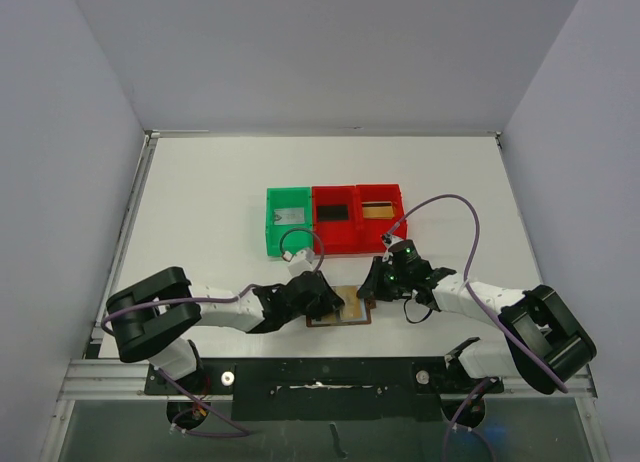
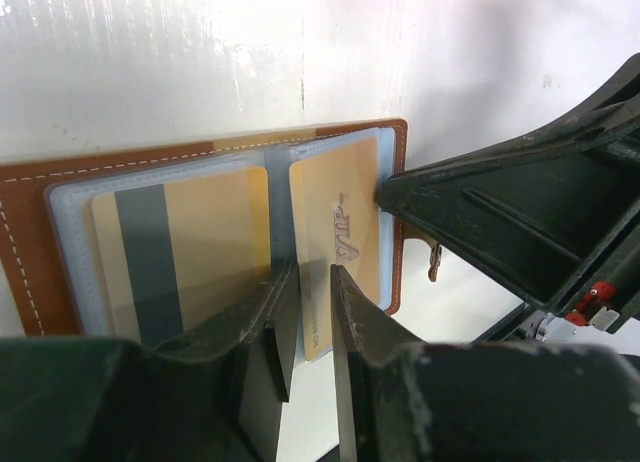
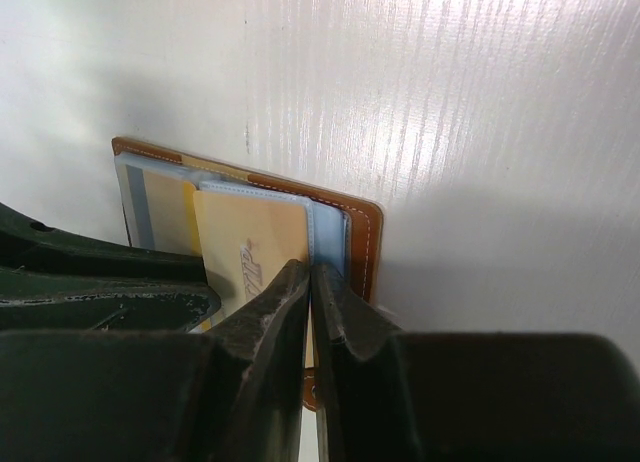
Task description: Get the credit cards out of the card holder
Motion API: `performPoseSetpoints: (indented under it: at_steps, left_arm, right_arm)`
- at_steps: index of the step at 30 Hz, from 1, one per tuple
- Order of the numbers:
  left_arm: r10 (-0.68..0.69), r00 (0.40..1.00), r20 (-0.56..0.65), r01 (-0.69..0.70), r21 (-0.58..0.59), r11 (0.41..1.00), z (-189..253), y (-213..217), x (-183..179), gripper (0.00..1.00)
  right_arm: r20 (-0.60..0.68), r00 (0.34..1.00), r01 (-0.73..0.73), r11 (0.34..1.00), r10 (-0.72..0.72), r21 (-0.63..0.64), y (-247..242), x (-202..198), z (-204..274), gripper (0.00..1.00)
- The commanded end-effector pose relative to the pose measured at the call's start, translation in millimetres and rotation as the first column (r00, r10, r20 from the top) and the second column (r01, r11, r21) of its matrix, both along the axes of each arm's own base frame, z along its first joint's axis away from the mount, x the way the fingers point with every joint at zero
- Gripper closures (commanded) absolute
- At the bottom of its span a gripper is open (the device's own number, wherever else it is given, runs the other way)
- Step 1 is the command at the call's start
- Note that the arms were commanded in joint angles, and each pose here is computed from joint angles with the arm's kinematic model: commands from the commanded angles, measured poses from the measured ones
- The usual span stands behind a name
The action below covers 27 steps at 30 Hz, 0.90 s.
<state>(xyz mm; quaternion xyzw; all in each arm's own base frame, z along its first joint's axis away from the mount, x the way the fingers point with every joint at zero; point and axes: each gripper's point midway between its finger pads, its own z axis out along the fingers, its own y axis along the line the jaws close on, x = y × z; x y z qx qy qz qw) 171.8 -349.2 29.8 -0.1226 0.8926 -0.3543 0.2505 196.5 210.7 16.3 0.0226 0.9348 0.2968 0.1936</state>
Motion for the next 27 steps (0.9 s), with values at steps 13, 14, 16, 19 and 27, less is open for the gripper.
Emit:
performPoseSetpoints:
  at_steps: [13, 14, 16, 19, 27]
  left_arm:
    - [0.018, 0.999, 0.043, -0.010, -0.176, 0.984, 38.4, -13.3, 3.9, 0.96]
    - [0.020, 0.999, 0.043, -0.012, -0.176, 0.984, 38.5, -12.4, 3.7, 0.97]
    - [0.024, 0.999, 0.044, -0.016, -0.177, 0.984, 39.6, -10.7, 3.8, 1.00]
    - [0.032, 0.999, 0.040, -0.025, -0.169, 0.985, 38.0, -7.6, 3.4, 1.00]
    - [0.044, 0.999, 0.025, -0.041, -0.139, 0.989, 31.2, 1.2, 2.8, 1.00]
  right_arm:
    - [-0.067, 0.998, 0.004, 0.996, -0.010, -0.087, -17.8, -18.3, -24.6, 0.91]
    - [-0.069, 0.998, 0.005, 0.996, -0.011, -0.088, -18.2, -18.7, -25.2, 0.91]
    - [-0.068, 0.998, 0.005, 0.996, -0.011, -0.090, -18.6, -18.6, -25.3, 0.91]
    - [-0.069, 0.998, 0.005, 0.996, -0.011, -0.091, -18.8, -18.9, -25.6, 0.91]
    - [-0.062, 0.998, 0.007, 0.996, -0.012, -0.089, -17.7, -16.2, -23.0, 0.91]
